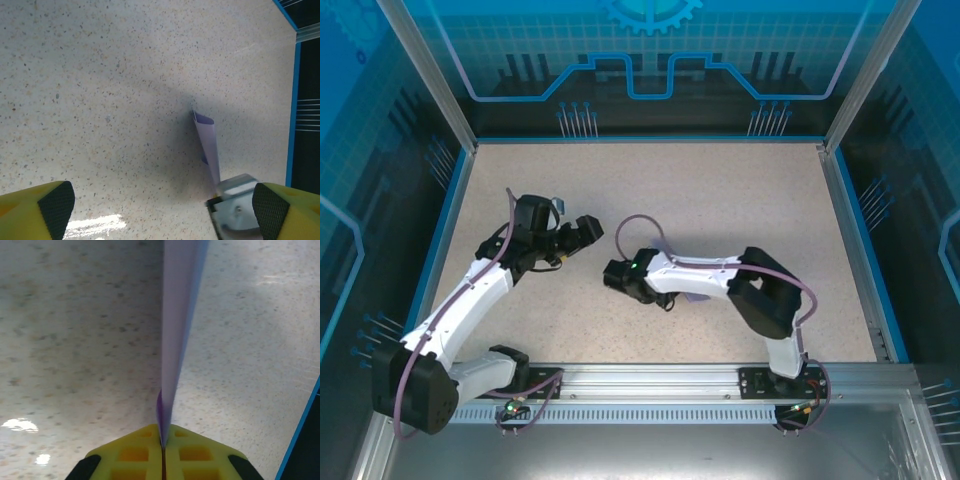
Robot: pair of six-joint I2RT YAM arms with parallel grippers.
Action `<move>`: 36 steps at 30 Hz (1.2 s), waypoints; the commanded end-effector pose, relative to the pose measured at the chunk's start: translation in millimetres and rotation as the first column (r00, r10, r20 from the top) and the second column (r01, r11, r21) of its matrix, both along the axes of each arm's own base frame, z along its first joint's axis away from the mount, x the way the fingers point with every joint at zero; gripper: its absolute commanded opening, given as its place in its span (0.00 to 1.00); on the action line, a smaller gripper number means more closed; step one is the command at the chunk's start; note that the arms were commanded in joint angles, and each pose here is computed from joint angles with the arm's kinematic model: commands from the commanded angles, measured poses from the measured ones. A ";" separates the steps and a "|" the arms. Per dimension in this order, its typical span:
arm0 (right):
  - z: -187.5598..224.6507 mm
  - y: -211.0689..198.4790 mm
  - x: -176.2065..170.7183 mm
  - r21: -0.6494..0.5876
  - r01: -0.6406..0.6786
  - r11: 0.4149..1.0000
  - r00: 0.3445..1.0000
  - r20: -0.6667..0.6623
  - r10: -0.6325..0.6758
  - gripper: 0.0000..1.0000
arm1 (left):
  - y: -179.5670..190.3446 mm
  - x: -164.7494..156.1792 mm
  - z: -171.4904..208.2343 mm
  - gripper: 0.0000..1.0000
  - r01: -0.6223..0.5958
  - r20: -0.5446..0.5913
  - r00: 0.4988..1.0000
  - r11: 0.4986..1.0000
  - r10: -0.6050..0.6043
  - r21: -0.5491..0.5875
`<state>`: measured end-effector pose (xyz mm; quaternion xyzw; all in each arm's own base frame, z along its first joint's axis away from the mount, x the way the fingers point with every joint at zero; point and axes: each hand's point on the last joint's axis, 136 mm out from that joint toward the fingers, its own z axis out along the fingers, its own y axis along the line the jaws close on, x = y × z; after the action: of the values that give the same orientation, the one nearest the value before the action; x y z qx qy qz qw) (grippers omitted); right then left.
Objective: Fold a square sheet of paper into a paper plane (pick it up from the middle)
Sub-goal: Turn over the paper at the center of the table.
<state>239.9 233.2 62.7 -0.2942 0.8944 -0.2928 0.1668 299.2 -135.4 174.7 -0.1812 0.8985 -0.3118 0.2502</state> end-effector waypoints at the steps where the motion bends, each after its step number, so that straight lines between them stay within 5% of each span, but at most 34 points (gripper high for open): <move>1: -6.0 17.5 -12.9 -0.031 -0.036 0.999 0.999 -0.015 0.035 0.10 | -0.6 -8.7 -7.2 0.96 0.032 -0.022 0.999 0.999 -0.033 -0.015; 17: -33.6 72.7 -37.0 0.326 -0.046 0.944 0.975 -0.191 0.114 0.41 | -6.6 -6.4 -14.8 0.96 0.064 -0.042 0.997 0.997 -0.066 -0.043; 28: 14.7 64.7 -39.0 0.714 0.074 0.697 0.950 -0.264 0.169 0.54 | -18.4 -9.3 -21.7 0.95 0.087 -0.073 0.993 0.990 -0.096 -0.116; 32: 26.1 42.5 -29.5 0.797 0.157 0.583 0.945 -0.293 0.147 0.54 | -34.8 -16.3 -23.2 0.92 0.131 -0.077 0.987 0.983 -0.142 -0.127; 36: 24.7 14.0 -16.1 0.815 0.221 0.536 0.941 -0.322 0.101 0.53 | -64.7 -25.6 -26.5 0.91 0.197 -0.064 0.977 0.975 -0.204 -0.106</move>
<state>226.5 245.0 83.4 -0.1861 0.9583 0.1679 0.1374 278.7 -180.8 150.3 -0.1291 0.9048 -0.3629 0.1813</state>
